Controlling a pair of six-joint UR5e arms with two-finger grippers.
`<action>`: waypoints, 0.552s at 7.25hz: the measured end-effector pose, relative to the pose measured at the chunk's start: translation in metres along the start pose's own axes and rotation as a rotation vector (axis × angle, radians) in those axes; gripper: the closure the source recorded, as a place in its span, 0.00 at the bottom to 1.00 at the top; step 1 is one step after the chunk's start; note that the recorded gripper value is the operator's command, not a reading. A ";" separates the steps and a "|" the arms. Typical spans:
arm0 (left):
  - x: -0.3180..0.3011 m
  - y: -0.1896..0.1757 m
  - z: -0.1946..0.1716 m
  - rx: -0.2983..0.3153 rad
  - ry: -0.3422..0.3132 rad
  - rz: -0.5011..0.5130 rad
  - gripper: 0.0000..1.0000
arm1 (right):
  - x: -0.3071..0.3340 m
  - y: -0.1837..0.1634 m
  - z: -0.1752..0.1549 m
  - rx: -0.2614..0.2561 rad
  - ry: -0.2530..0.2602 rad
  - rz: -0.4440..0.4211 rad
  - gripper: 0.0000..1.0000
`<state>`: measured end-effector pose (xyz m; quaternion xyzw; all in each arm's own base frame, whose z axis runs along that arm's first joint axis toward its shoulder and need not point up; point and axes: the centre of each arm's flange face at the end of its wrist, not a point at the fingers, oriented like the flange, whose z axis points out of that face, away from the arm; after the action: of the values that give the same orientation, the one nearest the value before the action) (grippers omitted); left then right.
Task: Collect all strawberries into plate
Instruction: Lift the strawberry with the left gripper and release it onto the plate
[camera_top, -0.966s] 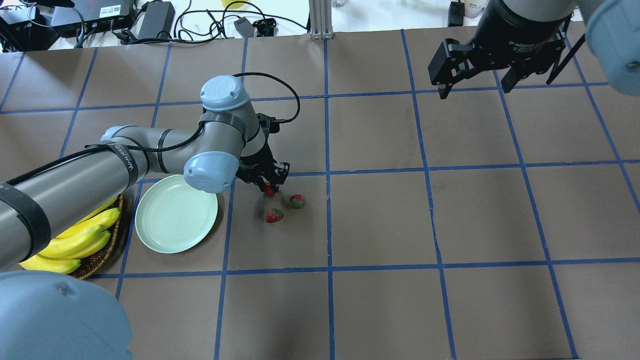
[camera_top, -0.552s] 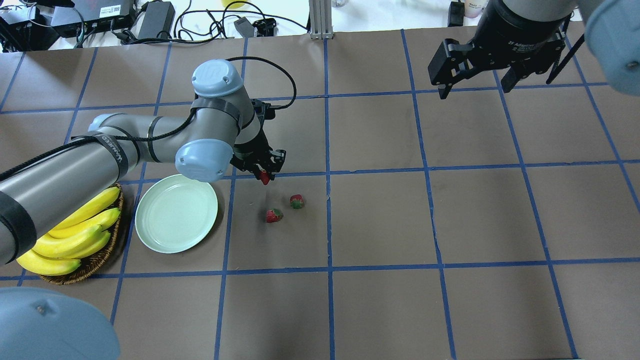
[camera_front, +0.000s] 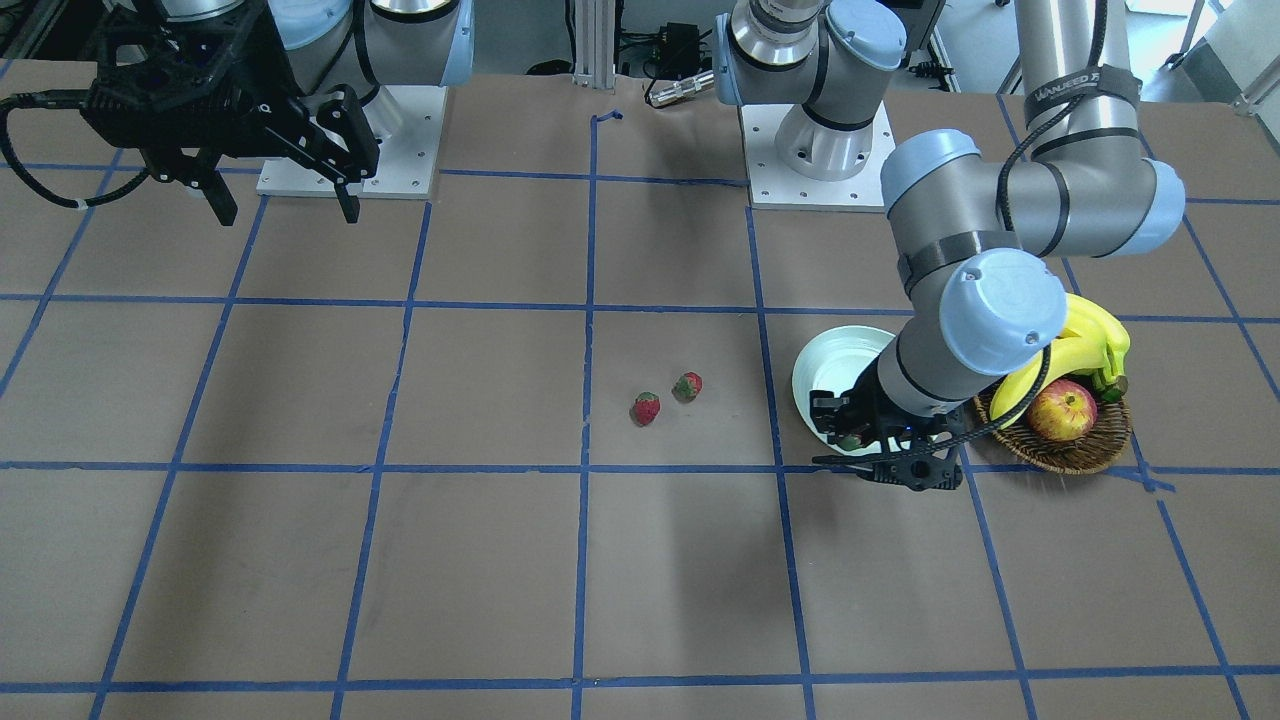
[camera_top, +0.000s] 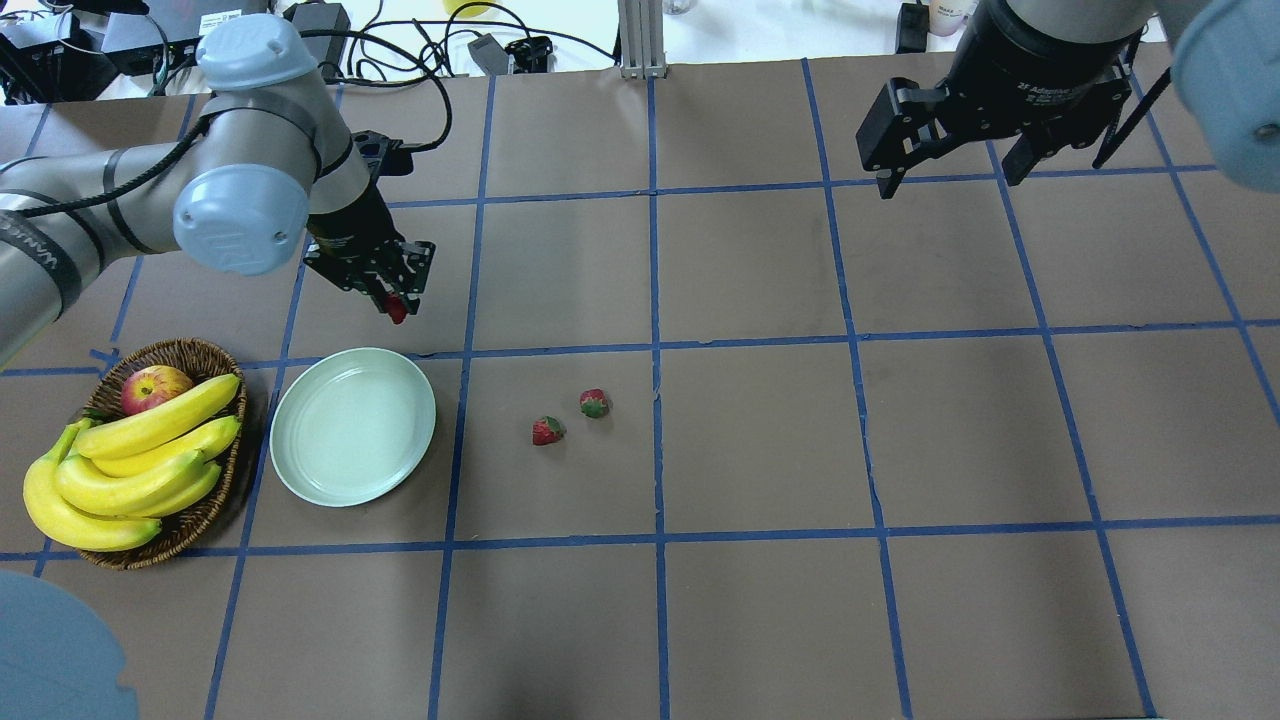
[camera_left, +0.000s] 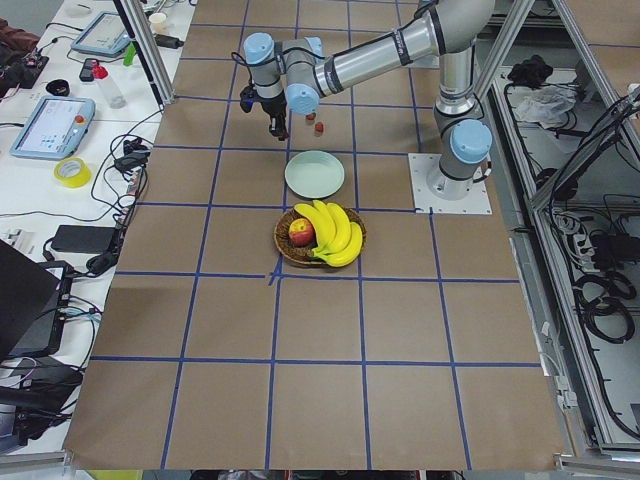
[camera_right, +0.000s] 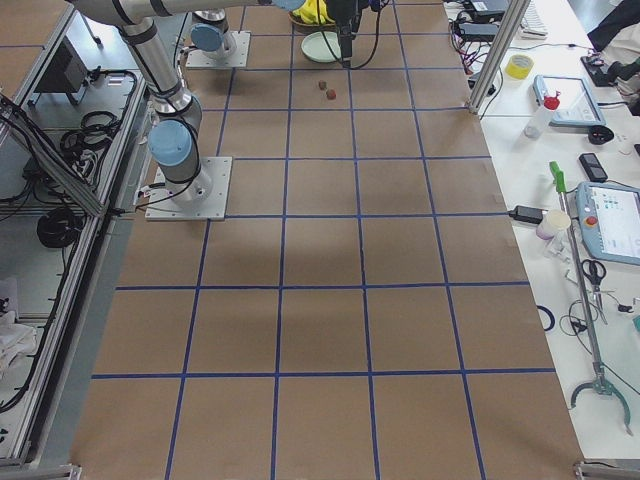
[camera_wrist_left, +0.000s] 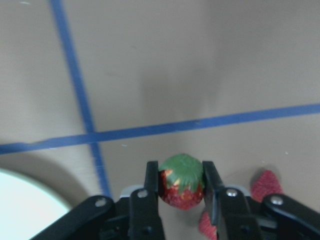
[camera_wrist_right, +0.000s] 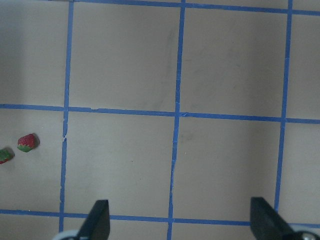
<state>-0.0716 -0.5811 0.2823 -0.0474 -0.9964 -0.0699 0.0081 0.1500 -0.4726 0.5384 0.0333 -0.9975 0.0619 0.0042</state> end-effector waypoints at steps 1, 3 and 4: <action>-0.033 0.008 0.008 -0.031 0.013 -0.002 1.00 | 0.000 0.001 0.000 -0.001 0.000 -0.012 0.00; -0.095 0.030 0.038 -0.092 0.060 -0.016 1.00 | 0.000 0.001 0.001 -0.003 0.001 -0.032 0.00; -0.109 0.039 0.053 -0.119 0.084 -0.019 0.76 | 0.000 0.001 0.001 -0.005 0.001 -0.034 0.00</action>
<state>0.0402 -0.5456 0.2328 -0.0356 -0.9896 -0.1311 0.0464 0.1498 -0.4721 0.5372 0.0502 -0.9969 0.0595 0.0059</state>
